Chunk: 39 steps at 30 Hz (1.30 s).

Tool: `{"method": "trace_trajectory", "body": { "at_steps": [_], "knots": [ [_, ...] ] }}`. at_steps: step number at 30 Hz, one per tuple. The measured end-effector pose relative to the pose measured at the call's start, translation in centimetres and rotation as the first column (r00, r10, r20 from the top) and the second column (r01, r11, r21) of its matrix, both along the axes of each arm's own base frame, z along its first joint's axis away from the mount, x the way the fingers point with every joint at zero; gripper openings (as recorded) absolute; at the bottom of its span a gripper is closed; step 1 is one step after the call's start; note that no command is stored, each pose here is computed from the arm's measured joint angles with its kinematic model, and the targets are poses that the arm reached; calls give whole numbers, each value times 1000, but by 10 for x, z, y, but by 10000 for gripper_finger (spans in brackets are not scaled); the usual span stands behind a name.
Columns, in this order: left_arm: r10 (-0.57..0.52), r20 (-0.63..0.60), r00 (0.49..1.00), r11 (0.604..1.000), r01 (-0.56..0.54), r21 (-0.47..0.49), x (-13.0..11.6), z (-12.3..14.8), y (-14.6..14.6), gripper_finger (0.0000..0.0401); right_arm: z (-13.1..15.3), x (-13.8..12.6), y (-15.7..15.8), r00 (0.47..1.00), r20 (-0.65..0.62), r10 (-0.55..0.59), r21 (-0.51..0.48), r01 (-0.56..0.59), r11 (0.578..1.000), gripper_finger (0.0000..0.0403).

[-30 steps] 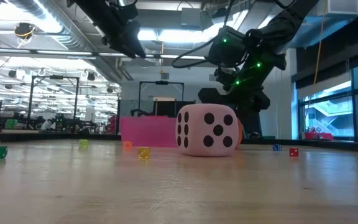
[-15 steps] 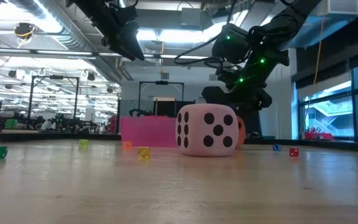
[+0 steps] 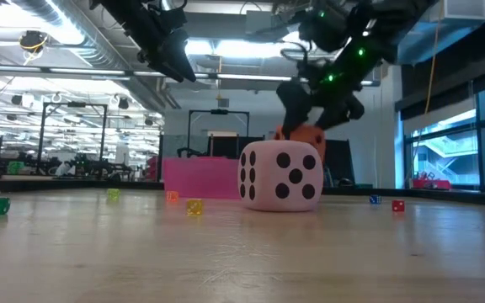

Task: Pick & Place Dice
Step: Put the top large orange dice into the bin

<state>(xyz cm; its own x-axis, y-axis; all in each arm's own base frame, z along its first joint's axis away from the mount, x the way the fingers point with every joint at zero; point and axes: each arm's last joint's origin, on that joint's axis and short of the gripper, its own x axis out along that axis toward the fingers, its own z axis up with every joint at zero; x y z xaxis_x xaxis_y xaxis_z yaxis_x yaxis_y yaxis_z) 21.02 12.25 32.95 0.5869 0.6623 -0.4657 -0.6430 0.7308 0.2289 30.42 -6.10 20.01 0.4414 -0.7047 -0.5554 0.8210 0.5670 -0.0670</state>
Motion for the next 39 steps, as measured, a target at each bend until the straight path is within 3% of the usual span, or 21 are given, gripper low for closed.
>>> {"method": "trace_trajectory", "body": {
  "at_steps": [6, 13, 21, 27, 33, 39],
  "knots": [
    [-1, 0, 1000, 1000, 1, 0, 0, 0, 0, 306, 28, 9, -3, 984, 95, 148, -144, -133, 981, 370],
    [-2, 29, 1000, 1000, 1, 17, 1, 3, 1, 306, 34, 27, -21, 871, 132, 473, -277, -426, 861, 370],
    [-94, 99, 991, 996, 94, 6, 12, 3, 3, 306, 3, 35, -60, 776, 126, 618, -251, -577, 777, 371],
    [-209, 76, 975, 978, 208, 21, 33, -10, 11, 306, -11, 33, -77, 722, 38, 691, -257, -661, 705, 371],
    [-234, 120, 965, 972, 227, 68, 56, -22, 23, 306, -6, 53, -93, 692, -87, 716, -301, -704, 643, 371],
    [-238, 83, 968, 971, 234, 54, 67, -40, 36, 306, -3, 69, -108, 669, -183, 721, -146, -743, 653, 371]
  ]
}}
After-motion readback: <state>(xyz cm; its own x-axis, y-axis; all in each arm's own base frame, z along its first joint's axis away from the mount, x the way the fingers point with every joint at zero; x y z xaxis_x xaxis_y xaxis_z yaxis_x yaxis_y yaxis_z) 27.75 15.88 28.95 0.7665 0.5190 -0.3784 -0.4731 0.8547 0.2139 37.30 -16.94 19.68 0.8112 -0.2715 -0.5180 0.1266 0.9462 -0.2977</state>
